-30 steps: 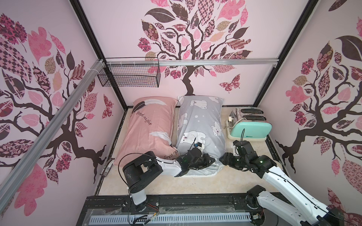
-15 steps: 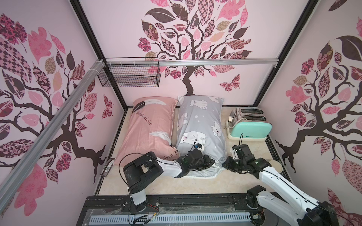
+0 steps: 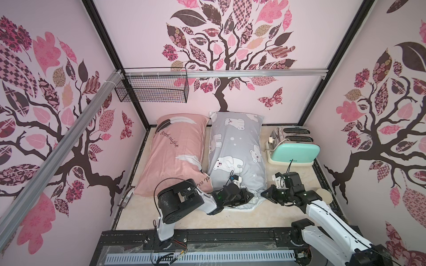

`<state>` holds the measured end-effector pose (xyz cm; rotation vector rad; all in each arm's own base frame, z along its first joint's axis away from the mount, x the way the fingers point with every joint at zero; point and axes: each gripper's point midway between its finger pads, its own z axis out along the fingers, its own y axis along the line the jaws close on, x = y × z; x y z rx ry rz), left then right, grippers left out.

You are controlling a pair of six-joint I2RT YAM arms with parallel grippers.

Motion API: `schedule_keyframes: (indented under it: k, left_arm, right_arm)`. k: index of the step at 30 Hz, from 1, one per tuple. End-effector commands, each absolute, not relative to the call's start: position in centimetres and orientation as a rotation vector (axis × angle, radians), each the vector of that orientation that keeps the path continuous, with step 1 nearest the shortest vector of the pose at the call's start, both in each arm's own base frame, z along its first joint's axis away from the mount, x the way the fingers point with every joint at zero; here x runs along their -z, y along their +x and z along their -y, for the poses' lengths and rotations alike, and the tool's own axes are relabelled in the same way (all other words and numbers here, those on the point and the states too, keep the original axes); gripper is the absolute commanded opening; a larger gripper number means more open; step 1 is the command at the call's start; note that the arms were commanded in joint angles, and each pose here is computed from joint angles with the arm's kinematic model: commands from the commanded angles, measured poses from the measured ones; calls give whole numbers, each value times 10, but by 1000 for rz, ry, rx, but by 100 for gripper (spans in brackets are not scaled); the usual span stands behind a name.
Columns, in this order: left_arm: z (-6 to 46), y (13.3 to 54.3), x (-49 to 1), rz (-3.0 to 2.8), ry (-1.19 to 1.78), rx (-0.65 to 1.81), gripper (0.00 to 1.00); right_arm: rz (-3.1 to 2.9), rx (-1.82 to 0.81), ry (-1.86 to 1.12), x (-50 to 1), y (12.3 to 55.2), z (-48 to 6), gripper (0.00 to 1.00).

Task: Zip up pillowcases
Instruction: Zip the zipper on the pillowcase.

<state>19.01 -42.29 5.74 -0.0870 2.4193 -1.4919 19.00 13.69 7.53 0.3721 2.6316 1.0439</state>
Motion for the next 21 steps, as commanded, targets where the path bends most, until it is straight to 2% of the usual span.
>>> schedule_keyframes:
  k: [1,3,6,10,15,21]
  left_arm:
    - [402,178,-49,-2541,-152,1408,13]
    - [400,174,-65,-2533,-132,1422,20]
    - [403,168,-87,-2515,-94,1467,20]
    - [422,160,-103,-2491,-72,1593,14]
    - [435,160,-101,-2469,-119,1692,11]
    - [440,163,-95,-2458,-176,1741,21]
  right_arm:
    - [-2560,-1185,267,-94,189,-151,0]
    - [-2559,-1194,265,-94,187,-151,0]
    - [-2562,-1216,274,-94,185,-153,0]
    - [-2544,-1238,266,-99,185,-155,0]
    - [-2525,-1274,248,-104,185,-158,0]
    - [-2505,-1336,261,-105,185,-163,0]
